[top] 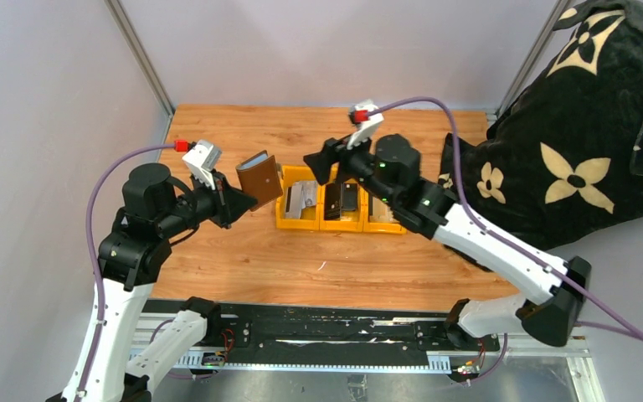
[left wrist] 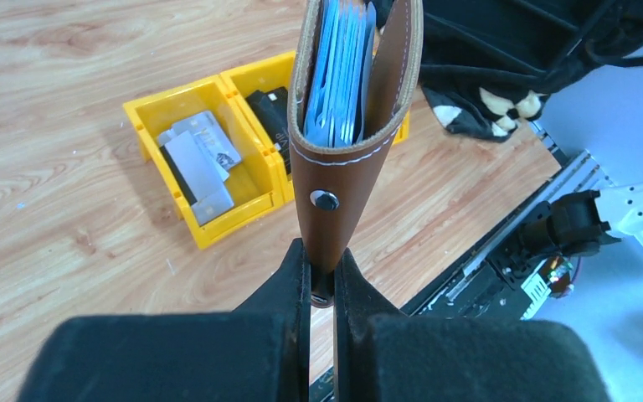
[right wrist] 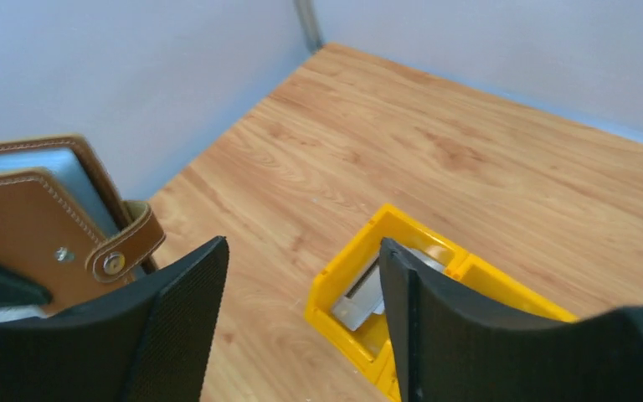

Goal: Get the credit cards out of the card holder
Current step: Open the card holder at the center of the board.

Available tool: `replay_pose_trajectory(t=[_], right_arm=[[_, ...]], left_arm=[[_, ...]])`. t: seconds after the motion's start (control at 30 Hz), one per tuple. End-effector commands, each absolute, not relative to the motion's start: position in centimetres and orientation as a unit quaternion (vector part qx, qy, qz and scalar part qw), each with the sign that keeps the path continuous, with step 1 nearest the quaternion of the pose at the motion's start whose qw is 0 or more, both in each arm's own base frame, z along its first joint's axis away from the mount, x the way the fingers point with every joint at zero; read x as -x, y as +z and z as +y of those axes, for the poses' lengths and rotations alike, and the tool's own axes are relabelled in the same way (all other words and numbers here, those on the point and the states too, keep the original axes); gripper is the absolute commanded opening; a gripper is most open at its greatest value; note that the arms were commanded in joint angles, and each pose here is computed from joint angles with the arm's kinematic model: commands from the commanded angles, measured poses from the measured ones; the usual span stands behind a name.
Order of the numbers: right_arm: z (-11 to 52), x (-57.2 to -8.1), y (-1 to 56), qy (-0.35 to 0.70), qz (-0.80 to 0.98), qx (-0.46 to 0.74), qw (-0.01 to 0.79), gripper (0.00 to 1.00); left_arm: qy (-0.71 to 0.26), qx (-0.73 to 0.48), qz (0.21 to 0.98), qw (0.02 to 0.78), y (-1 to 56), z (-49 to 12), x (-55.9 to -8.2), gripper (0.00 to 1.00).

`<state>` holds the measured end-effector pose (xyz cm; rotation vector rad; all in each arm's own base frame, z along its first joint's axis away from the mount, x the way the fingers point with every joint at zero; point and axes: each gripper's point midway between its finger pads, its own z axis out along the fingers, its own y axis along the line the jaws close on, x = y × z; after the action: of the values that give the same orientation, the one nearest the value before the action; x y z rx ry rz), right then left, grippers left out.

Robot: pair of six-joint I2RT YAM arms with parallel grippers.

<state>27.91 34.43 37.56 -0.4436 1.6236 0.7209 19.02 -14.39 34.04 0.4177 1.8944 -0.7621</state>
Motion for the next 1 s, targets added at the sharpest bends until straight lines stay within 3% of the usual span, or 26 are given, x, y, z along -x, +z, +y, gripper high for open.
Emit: replay_pose_trajectory(t=[0.0, 0.13, 0.5, 0.97], right_arm=[[35.5, -21.6, 37.7, 0.483, 0.632, 0.280, 0.538, 0.75], [35.3, -19.2, 36.9, 0.547, 0.573, 0.281, 0.541, 0.80], [36.0, -16.4, 43.4, 0.681, 0.418, 0.237, 0.553, 0.81], [36.9, -19.6, 45.8, 0.636, 0.424, 0.179, 0.619, 0.78]], left_arm=[[-0.358, -0.207, 0.742, 0.528, 37.6, -15.7, -17.7, 0.00], [-0.419, -0.205, 0.716, 0.520, 39.4, -17.2, -16.9, 0.00], [-0.485, -0.209, 0.680, 0.509, 42.0, -18.6, -15.6, 0.00], [-0.540, -0.240, 0.643, 0.488, 43.7, -19.5, -12.9, 0.00]])
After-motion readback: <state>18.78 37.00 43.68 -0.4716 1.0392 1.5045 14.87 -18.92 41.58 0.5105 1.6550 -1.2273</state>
